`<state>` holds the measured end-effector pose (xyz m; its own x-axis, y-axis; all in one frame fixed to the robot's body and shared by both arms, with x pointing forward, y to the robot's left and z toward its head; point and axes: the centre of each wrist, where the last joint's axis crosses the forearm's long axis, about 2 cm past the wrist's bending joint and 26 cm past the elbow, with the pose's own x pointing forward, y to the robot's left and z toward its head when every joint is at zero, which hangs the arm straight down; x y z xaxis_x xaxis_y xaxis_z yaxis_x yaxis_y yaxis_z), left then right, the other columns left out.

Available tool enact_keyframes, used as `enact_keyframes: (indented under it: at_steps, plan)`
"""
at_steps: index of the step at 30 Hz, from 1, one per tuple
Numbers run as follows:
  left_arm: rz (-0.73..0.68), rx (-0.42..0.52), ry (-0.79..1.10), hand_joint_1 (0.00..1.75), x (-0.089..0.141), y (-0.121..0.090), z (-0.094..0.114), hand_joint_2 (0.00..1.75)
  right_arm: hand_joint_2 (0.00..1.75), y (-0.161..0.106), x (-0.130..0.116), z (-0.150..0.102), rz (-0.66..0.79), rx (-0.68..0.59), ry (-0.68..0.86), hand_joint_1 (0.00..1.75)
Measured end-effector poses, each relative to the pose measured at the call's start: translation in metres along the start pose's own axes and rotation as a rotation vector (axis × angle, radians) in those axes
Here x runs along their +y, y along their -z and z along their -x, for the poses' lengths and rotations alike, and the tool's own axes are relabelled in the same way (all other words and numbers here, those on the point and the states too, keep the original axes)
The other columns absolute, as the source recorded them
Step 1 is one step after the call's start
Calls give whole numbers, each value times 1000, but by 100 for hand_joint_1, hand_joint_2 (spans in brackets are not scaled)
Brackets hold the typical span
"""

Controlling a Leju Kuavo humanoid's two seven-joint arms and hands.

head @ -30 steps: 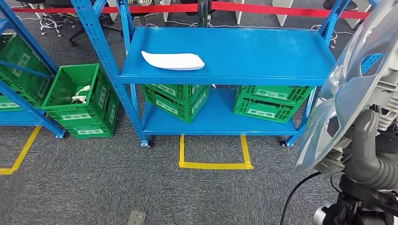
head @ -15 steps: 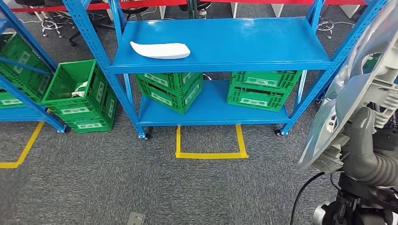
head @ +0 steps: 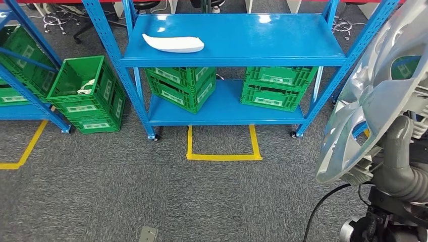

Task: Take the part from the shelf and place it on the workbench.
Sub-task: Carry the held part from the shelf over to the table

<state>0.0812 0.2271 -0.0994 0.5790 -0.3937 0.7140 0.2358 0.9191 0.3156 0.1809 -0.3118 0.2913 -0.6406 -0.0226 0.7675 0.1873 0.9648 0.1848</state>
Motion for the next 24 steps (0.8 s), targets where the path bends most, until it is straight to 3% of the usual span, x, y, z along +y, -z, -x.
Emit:
enact_keyframes:
  at_steps: [24]
  plan:
    - [18,33,-4,0,2,1,1,175,175,-3,-2,1,1,29,-21,175]
